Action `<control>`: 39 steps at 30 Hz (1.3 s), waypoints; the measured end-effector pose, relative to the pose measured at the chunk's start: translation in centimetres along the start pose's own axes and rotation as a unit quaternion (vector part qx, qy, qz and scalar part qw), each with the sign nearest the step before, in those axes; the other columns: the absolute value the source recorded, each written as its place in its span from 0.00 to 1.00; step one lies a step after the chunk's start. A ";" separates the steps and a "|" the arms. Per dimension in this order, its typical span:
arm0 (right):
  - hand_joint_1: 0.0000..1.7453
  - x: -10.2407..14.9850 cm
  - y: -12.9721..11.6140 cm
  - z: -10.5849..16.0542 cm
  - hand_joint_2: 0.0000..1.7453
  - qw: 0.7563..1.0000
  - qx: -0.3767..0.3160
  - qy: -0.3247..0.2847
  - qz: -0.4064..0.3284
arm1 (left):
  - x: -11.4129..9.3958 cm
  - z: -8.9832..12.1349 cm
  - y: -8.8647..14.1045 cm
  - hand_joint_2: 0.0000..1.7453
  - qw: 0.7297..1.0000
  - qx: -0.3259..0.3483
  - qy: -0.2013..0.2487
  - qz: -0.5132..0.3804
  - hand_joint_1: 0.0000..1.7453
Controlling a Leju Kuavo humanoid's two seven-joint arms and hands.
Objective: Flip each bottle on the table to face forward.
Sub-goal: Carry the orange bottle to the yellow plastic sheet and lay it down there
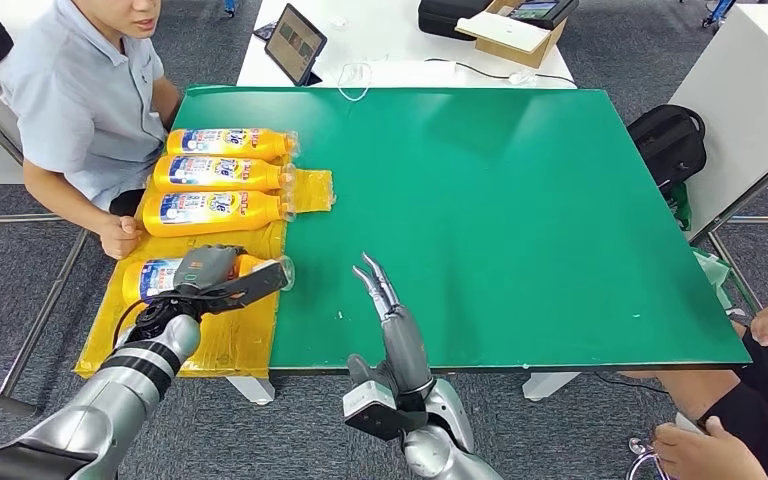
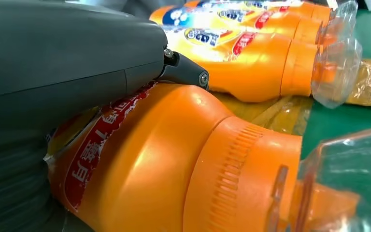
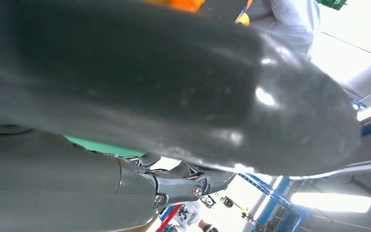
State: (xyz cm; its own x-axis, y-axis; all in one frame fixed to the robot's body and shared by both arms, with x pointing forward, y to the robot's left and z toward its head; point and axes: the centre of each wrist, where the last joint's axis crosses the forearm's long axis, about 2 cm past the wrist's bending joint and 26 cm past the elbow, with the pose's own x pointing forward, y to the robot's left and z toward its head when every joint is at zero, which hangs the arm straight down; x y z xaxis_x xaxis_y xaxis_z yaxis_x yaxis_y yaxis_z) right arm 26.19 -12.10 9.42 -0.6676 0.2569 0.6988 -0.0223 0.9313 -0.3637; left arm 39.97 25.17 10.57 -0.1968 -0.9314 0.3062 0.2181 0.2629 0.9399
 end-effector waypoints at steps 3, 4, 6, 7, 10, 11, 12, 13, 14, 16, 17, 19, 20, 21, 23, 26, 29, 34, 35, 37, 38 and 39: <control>0.00 0.0 0.1 -0.1 0.00 1.000 -0.001 0.002 -0.006 | 0.0 -0.2 -0.1 1.00 0.999 -0.035 -0.017 0.027 0.03; 0.00 0.0 0.1 -0.2 0.00 1.000 -0.002 0.003 -0.008 | 0.0 -0.2 -0.2 1.00 0.998 -0.050 -0.025 0.041 0.00; 0.00 0.0 0.2 -0.2 0.00 1.000 -0.003 0.004 -0.012 | 0.2 -0.1 -0.6 1.00 0.993 -0.072 -0.045 0.079 0.00; 0.00 -0.1 0.3 -0.2 0.00 1.000 -0.003 0.005 -0.013 | 0.3 -0.1 -0.8 1.00 0.990 -0.079 -0.055 0.101 0.00; 0.00 -0.1 0.4 -0.2 0.00 1.000 -0.003 0.005 -0.016 | 0.5 -0.1 -1.0 1.00 0.975 -0.092 -0.083 0.185 0.00; 0.00 -0.1 0.4 -0.3 0.00 1.000 -0.003 0.005 -0.016 | 0.6 -0.1 -1.1 1.00 0.969 -0.095 -0.090 0.210 0.00; 0.00 -0.1 0.4 -0.3 0.00 1.000 -0.003 0.005 -0.017 | 0.7 0.0 -1.3 1.00 0.964 -0.096 -0.095 0.231 0.00; 0.00 -0.1 0.5 -0.3 0.00 1.000 -0.004 0.005 -0.016 | 0.9 0.0 -1.4 1.00 0.958 -0.097 -0.101 0.250 0.00; 0.00 -0.1 0.5 -0.3 0.00 1.000 -0.005 0.006 -0.016 | 1.1 0.1 -1.6 1.00 0.951 -0.097 -0.107 0.275 0.00; 0.00 -0.1 0.5 -0.2 0.00 1.000 -0.007 0.007 -0.015 | 1.6 0.4 -2.2 1.00 0.931 -0.093 -0.119 0.333 0.00; 0.00 -0.1 0.5 -0.1 0.00 1.000 -0.007 0.007 -0.013 | 1.9 0.6 -2.5 1.00 0.919 -0.089 -0.125 0.362 0.00; 0.00 -0.2 0.5 0.0 0.00 1.000 -0.010 0.007 -0.009 | 2.6 1.1 -3.0 1.00 0.899 -0.070 -0.137 0.409 0.00; 0.00 -0.2 0.5 0.1 0.00 1.000 -0.012 0.008 -0.006 | 3.0 1.4 -3.3 1.00 0.890 -0.054 -0.142 0.430 0.00; 0.00 -0.2 0.4 0.2 0.00 1.000 -0.015 0.008 -0.003 | 3.5 1.7 -3.7 1.00 0.880 -0.036 -0.148 0.450 0.00; 0.00 -0.3 0.4 0.4 0.00 1.000 -0.019 0.010 0.002 | 4.5 2.5 -4.3 1.00 0.864 -0.004 -0.155 0.478 0.00; 0.00 -0.3 0.2 0.8 0.75 1.000 -0.020 0.012 0.006 | 5.9 3.5 -4.6 1.00 0.852 0.026 -0.161 0.498 0.00; 0.00 0.1 0.1 1.4 1.00 0.999 -0.034 0.010 0.018 | 7.3 4.7 -4.4 1.00 0.821 0.131 -0.163 0.531 0.00; 0.00 2.1 -0.6 2.0 1.00 0.996 -0.084 -0.002 0.035 | 9.6 7.9 -3.0 1.00 0.746 0.300 -0.145 0.577 0.00; 0.00 2.5 -0.8 2.1 1.00 0.995 -0.096 -0.002 0.037 | 9.9 8.5 -2.8 1.00 0.734 0.315 -0.142 0.584 0.00; 0.00 3.1 -1.3 2.3 1.00 0.992 -0.119 0.000 0.041 | 10.3 9.7 -2.5 1.00 0.718 0.339 -0.140 0.591 0.00; 0.00 3.4 -1.6 2.4 1.00 0.991 -0.129 0.000 0.044 | 10.4 10.1 -2.3 1.00 0.713 0.348 -0.141 0.592 0.00; 0.00 3.6 -1.9 2.4 1.00 0.989 -0.137 0.000 0.047 | 10.5 10.5 -2.2 1.00 0.707 0.355 -0.143 0.595 0.00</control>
State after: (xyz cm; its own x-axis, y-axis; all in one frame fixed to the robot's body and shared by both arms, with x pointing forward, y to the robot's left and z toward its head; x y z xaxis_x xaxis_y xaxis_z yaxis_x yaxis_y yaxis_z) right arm 22.05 -13.58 11.12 -0.6575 0.3455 0.6696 0.2429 0.9384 -0.2457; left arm 27.39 17.42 13.35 -0.4850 0.1180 0.8665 -0.1218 0.9721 -0.2005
